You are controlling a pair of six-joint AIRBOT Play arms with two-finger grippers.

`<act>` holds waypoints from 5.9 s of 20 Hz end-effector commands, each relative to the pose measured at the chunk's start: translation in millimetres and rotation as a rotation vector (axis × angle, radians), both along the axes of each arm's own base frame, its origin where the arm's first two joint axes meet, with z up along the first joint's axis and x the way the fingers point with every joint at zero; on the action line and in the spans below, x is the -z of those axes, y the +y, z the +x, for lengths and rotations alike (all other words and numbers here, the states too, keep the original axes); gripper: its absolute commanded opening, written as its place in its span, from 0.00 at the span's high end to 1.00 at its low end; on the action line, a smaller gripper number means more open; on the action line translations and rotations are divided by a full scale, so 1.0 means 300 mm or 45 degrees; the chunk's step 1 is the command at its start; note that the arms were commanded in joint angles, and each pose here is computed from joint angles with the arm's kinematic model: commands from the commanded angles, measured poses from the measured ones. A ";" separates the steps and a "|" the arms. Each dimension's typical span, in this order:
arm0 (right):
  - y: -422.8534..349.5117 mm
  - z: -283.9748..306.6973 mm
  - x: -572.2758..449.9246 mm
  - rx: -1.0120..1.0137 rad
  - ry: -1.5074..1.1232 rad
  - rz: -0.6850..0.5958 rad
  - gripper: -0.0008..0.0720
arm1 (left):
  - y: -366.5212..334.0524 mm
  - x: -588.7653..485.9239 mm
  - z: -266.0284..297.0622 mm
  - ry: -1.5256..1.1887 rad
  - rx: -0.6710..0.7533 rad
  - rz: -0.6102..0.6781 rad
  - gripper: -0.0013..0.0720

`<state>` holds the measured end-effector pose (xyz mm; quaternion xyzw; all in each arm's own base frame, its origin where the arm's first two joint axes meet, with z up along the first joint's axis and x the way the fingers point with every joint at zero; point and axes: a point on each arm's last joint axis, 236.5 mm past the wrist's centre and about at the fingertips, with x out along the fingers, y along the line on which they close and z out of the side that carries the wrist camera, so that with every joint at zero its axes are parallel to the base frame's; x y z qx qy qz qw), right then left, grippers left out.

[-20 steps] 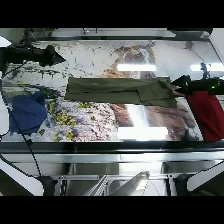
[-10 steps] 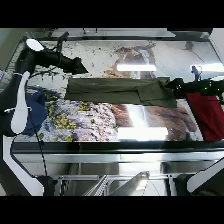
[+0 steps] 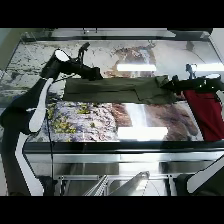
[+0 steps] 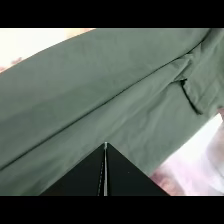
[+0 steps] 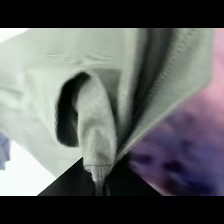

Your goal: Fold the shirts.

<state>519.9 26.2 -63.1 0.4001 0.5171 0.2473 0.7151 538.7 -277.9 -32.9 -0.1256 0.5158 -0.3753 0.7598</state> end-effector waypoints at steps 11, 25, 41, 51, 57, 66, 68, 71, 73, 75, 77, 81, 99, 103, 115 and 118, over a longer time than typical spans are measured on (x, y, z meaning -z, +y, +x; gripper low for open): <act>0.290 -0.071 -0.606 -0.206 -0.301 0.173 0.97 | -0.315 0.240 -0.051 -0.001 -0.008 0.001 0.97; 0.925 -0.013 -0.680 -0.160 -0.480 0.198 0.97 | 0.259 -0.690 -0.154 -0.107 0.008 -0.268 0.97; 1.544 -0.019 -0.733 -0.214 -0.766 0.610 0.91 | 0.616 -0.717 -0.256 -0.158 -0.177 -0.394 0.96; 0.783 -0.074 -0.445 -0.439 -0.187 -0.315 0.97 | 0.691 -0.711 -0.273 -0.135 -0.203 -0.392 0.96; 0.701 -0.086 -0.120 -0.325 0.082 -0.373 0.21 | 0.683 -0.709 -0.295 -0.113 -0.171 -0.394 0.96; 0.827 -0.053 0.121 -0.297 0.180 -0.156 0.38 | 0.680 -0.708 -0.303 -0.111 -0.156 -0.392 0.96; 0.852 -0.024 0.149 -0.245 0.162 -0.150 0.38 | 0.680 -0.708 -0.303 -0.118 -0.151 -0.390 0.96; 0.910 -0.010 0.150 -0.228 0.139 -0.071 0.38 | 0.680 -0.707 -0.303 -0.121 -0.149 -0.389 0.96; 0.942 0.013 0.148 -0.186 0.122 -0.027 0.39 | 0.680 -0.708 -0.303 -0.123 -0.148 -0.389 0.96; 0.973 0.037 0.133 -0.153 0.089 0.020 0.46 | 0.680 -0.708 -0.303 -0.123 -0.148 -0.389 0.96; 1.008 0.054 0.079 -0.153 0.033 0.104 0.97 | 0.680 -0.707 -0.303 -0.122 -0.147 -0.388 0.96; 1.038 0.069 -0.159 -0.206 -0.136 0.236 0.97 | 0.680 -0.707 -0.303 -0.121 -0.148 -0.388 0.96; -0.197 -0.017 -1.065 0.445 -0.582 -0.402 0.97 | 0.673 -0.707 -0.323 -0.034 -0.169 -0.415 0.96; -0.479 0.089 -0.929 0.592 -0.574 -0.466 0.97 | 0.695 -0.714 -0.260 -0.097 -0.258 -0.411 0.96; -0.773 -0.212 -0.641 0.497 -0.085 -0.332 0.97 | 0.606 -0.725 -0.175 -0.214 -0.288 -0.388 0.96; -0.788 -0.398 -0.488 0.444 0.301 -0.415 0.97 | 0.513 -0.724 -0.202 -0.199 -0.206 -0.393 0.96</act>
